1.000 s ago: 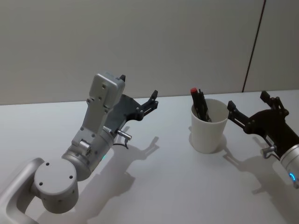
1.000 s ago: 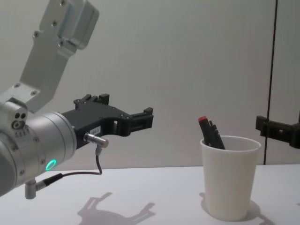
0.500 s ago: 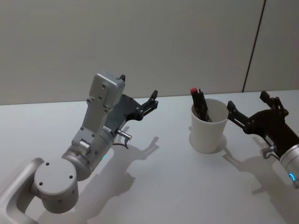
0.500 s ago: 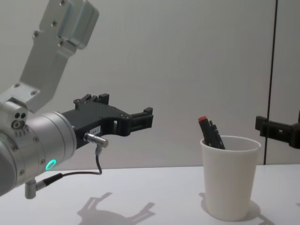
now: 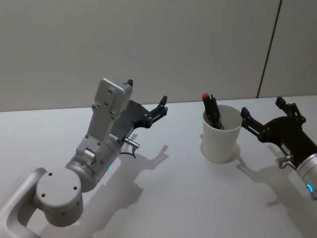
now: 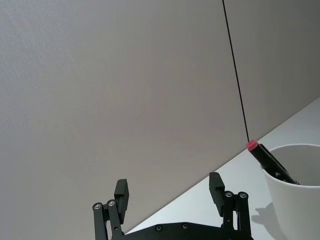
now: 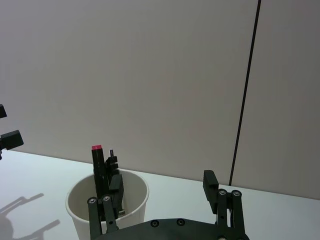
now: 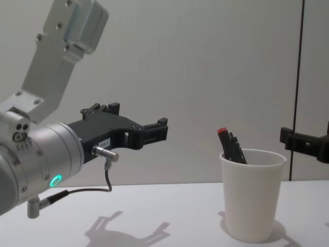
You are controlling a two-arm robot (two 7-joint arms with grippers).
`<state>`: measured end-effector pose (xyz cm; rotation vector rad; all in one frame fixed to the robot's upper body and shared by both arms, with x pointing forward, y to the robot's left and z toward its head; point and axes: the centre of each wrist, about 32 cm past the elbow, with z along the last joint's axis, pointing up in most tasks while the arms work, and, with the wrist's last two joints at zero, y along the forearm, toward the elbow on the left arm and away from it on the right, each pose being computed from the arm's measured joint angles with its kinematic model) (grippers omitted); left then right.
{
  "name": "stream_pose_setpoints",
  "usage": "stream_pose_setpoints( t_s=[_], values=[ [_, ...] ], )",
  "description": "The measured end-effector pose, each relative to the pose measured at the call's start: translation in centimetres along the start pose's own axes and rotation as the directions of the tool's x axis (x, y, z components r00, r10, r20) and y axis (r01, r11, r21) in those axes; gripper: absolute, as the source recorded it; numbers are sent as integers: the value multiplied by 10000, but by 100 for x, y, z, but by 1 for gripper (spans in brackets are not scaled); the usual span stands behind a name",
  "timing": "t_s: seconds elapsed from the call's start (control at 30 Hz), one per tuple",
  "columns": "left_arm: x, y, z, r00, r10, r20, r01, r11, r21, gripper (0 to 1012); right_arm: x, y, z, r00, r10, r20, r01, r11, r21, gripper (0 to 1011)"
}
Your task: Place the pen into the pen holder.
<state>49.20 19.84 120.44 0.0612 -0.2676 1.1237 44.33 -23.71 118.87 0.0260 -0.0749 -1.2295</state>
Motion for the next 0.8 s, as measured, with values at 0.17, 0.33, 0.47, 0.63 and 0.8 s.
stream_pose_setpoints(
  t_s=[0.17,0.33,0.47,0.63,0.8],
  values=[
    [0,0,0,10000,0,0,0,10000,-1,1001,0,0,0,10000,0,0,0,10000,-1,1001],
    [0,0,0,10000,0,0,0,10000,-1,1001,0,0,0,10000,0,0,0,10000,0,1001],
    [0,0,0,10000,0,-1,0,10000,0,1001,0,0,0,10000,0,1,0,10000,0,1001],
    [0,0,0,10000,-1,0,1,10000,0,1001,0,0,0,10000,0,0,0,10000,-1,1001],
    [0,0,0,10000,0,0,0,10000,-1,1001,0,0,0,10000,0,0,0,10000,0,1001]
  ],
)
